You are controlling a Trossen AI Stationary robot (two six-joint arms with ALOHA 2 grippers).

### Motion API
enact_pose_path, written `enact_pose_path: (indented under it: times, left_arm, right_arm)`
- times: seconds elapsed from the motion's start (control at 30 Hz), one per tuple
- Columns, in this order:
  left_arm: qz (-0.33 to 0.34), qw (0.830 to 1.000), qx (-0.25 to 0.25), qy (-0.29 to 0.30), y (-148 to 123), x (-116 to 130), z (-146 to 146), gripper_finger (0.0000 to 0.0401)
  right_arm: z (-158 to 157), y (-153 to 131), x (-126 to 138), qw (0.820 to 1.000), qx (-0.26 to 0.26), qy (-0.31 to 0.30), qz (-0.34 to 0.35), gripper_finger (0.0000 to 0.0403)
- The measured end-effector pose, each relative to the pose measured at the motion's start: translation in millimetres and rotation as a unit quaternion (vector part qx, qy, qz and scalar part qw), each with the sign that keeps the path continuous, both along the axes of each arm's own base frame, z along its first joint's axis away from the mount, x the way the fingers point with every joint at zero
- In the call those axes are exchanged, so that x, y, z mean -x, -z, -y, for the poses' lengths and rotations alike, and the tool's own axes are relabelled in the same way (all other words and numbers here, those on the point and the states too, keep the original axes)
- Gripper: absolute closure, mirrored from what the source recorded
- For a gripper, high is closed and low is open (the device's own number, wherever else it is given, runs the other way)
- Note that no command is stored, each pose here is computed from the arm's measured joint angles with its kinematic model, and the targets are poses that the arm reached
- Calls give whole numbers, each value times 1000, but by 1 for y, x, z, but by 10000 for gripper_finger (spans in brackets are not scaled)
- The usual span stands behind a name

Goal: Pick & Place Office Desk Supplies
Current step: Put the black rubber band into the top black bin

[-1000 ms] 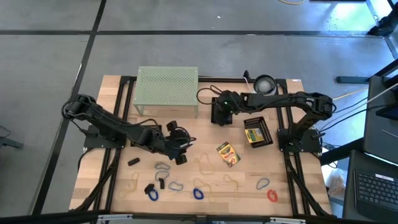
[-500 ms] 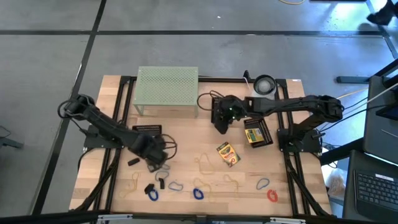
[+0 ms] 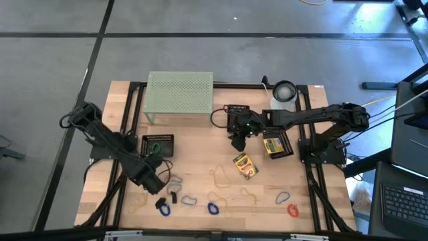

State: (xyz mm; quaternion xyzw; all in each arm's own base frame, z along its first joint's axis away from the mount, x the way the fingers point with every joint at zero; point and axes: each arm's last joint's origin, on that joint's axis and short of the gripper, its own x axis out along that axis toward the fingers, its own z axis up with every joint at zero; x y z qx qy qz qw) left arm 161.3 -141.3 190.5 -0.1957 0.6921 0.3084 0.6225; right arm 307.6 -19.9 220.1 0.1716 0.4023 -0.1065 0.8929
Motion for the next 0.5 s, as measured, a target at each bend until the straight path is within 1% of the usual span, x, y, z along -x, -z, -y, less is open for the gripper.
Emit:
enact_pose_path:
  times: [0.07,0.13,0.27,0.5]
  left_arm:
    - [-8,1000,1,-15,10,5,-1,233]
    - [-2,1000,3,-24,19,8,-2,233]
    - [9,999,13,-29,33,10,-4,233]
    - [-9,997,-7,-71,47,20,-13,233]
  right_arm:
    - [0,0,0,1000,0,0,0,195]
    - [-1,0,0,1000,0,-1,0,195]
    - [-1,0,0,1000,0,-1,0,195]
    - [-1,0,0,1000,0,-1,0,195]
